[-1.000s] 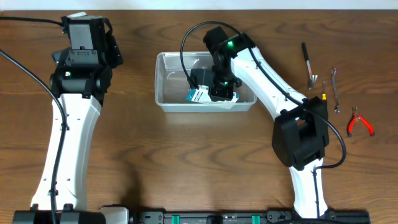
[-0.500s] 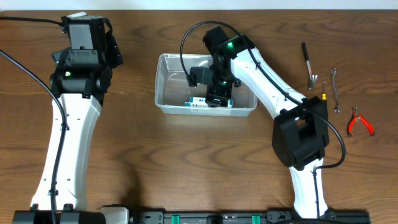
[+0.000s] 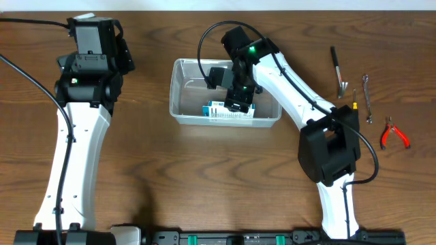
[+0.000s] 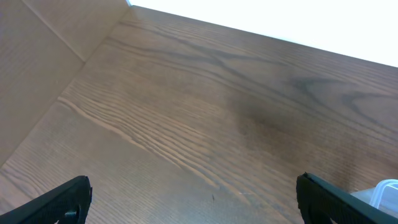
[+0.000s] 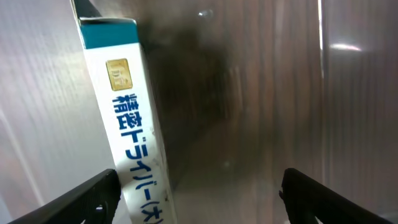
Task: Pack container
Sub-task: 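Release the box and lift the right gripper out of the container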
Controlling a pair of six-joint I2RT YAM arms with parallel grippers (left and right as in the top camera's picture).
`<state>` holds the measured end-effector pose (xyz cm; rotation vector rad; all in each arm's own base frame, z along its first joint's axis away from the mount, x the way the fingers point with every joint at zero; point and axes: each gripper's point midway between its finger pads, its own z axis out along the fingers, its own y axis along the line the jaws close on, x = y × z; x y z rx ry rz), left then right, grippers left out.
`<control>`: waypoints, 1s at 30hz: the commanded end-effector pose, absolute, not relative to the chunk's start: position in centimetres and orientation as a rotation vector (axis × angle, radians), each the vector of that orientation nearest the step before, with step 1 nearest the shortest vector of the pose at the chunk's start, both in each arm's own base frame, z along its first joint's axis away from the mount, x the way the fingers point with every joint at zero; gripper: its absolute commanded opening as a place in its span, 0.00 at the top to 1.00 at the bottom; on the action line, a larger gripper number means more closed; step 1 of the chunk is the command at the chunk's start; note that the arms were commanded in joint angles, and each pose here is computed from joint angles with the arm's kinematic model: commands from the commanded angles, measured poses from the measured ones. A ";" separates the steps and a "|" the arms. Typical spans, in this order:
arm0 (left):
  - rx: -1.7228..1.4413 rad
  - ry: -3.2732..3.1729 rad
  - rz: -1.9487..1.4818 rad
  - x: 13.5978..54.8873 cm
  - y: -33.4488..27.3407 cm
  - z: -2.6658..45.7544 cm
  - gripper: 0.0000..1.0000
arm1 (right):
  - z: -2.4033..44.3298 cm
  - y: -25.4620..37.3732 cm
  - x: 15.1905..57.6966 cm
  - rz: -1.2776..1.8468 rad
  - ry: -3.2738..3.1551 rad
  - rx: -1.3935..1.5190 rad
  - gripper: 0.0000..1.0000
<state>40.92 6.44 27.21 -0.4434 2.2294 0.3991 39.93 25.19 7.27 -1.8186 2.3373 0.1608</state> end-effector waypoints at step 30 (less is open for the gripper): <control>-0.451 2.221 0.426 40.9 6.9 27.5 0.02 | 23.5 4.3 43.5 -0.228 2.819 -0.360 0.13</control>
